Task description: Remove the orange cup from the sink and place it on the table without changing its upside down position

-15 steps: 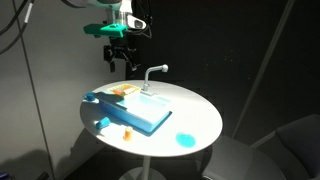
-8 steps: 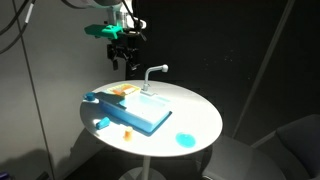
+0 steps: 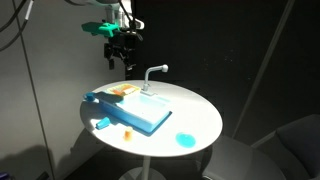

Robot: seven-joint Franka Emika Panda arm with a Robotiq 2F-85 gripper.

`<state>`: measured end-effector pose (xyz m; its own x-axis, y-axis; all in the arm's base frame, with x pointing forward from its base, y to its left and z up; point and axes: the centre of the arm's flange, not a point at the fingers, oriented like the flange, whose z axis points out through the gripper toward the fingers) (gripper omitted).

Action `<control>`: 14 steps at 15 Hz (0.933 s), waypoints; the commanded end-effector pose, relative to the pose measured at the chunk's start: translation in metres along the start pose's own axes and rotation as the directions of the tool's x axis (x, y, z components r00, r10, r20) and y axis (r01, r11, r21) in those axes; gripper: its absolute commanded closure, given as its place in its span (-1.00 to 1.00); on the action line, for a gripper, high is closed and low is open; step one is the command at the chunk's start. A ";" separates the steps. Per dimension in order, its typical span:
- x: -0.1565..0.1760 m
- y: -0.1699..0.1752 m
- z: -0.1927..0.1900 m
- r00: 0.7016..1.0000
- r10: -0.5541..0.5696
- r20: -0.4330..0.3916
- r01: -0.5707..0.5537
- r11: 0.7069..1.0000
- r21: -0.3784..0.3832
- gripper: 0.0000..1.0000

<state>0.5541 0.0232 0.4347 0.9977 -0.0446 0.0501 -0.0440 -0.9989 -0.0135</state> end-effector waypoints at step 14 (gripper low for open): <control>-0.008 0.001 -0.012 0.987 -0.040 0.155 0.043 0.999 -0.013 -1.00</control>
<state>0.5454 0.0223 0.4465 0.9945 -0.0021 -0.1045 -0.0020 -1.0000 0.0016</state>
